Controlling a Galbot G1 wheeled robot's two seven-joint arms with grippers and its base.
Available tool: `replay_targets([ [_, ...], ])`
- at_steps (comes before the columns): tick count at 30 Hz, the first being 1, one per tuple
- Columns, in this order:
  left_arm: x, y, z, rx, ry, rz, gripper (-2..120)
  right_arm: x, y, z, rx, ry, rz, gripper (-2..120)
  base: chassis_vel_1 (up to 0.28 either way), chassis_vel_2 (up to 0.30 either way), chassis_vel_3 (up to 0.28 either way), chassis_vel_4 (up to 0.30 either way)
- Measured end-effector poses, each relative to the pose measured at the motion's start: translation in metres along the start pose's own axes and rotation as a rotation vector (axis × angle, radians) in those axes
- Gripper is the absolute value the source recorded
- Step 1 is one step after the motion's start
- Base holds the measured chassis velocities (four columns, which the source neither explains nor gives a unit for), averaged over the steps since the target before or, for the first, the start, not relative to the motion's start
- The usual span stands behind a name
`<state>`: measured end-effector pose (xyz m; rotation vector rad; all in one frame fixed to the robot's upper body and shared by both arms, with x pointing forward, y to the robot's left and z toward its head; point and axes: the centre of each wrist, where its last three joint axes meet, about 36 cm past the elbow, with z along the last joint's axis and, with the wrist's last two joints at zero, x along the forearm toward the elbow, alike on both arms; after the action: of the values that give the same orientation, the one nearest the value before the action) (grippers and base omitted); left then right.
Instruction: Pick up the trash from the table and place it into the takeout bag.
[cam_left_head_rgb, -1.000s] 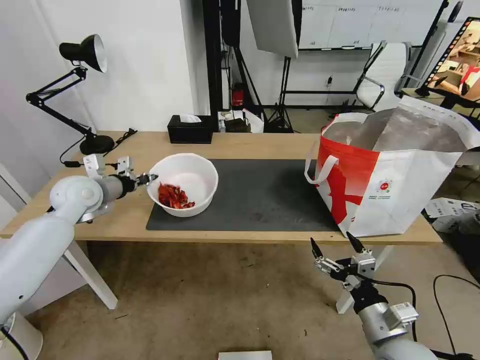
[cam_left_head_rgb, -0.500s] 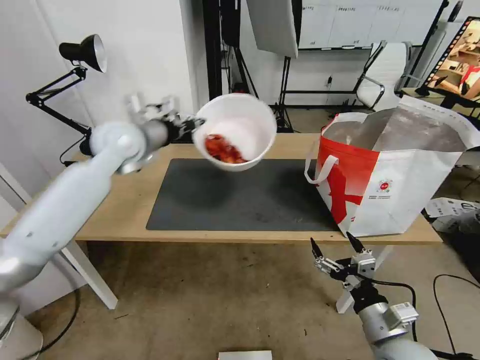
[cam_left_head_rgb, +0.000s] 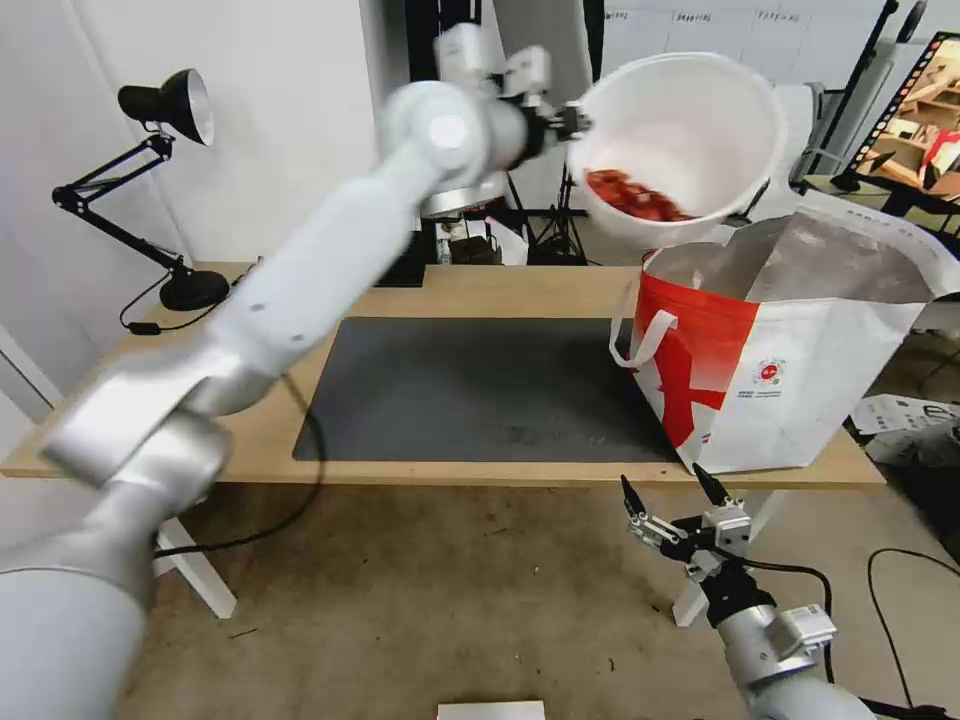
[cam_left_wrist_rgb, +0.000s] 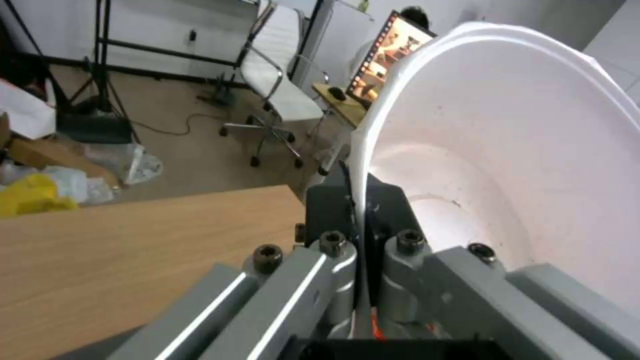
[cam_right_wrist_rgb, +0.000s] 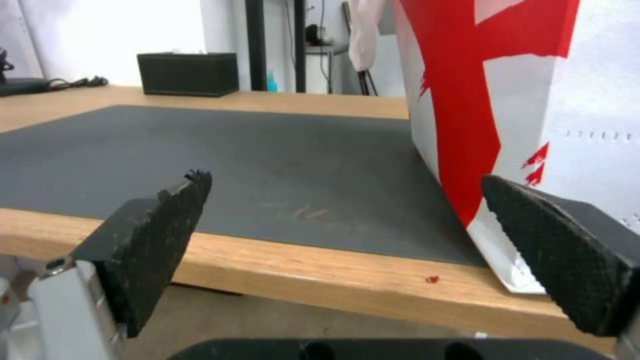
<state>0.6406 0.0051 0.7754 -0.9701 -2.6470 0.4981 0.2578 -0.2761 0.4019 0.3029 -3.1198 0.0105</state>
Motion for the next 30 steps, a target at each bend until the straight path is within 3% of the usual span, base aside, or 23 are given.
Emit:
replay_targets([
  [10, -0.047, -0.034, 0.052, -0.012, -0.066, -0.011, 0, 0.000, 0.000, 0.000, 0.000, 0.000, 0.000, 100, 0.000, 0.000, 0.000, 0.000],
  [12, -0.055, -0.039, 0.073, -0.069, -0.104, -0.022, 0, 0.000, 0.000, 0.000, 0.000, 0.000, 0.000, 100, 0.000, 0.000, 0.000, 0.000],
  [13, -0.055, -0.039, 0.073, -0.069, -0.104, -0.022, 0, 0.000, 0.000, 0.000, 0.000, 0.000, 0.000, 100, 0.000, 0.000, 0.000, 0.000],
  [15, -0.060, -0.040, 0.095, -0.156, -0.137, -0.044, 0, 0.000, 0.000, 0.000, 0.000, 0.000, 0.000, 100, 0.000, 0.000, 0.000, 0.000],
  [19, -0.063, -0.039, 0.114, -0.237, -0.162, -0.056, 0, 0.000, 0.000, 0.000, 0.000, 0.000, 0.000, 100, 0.000, 0.000, 0.000, 0.000],
  [22, -0.062, -0.039, 0.122, -0.261, -0.150, -0.042, 0, 0.000, 0.000, 0.000, 0.000, 0.000, 0.000, 100, 0.000, 0.000, 0.000, 0.000],
  [30, -0.055, -0.045, 0.135, -0.291, 0.009, 0.043, 0, 0.000, 0.000, 0.000, 0.000, 0.000, 0.000, 100, 0.000, 0.000, 0.000, 0.000],
])
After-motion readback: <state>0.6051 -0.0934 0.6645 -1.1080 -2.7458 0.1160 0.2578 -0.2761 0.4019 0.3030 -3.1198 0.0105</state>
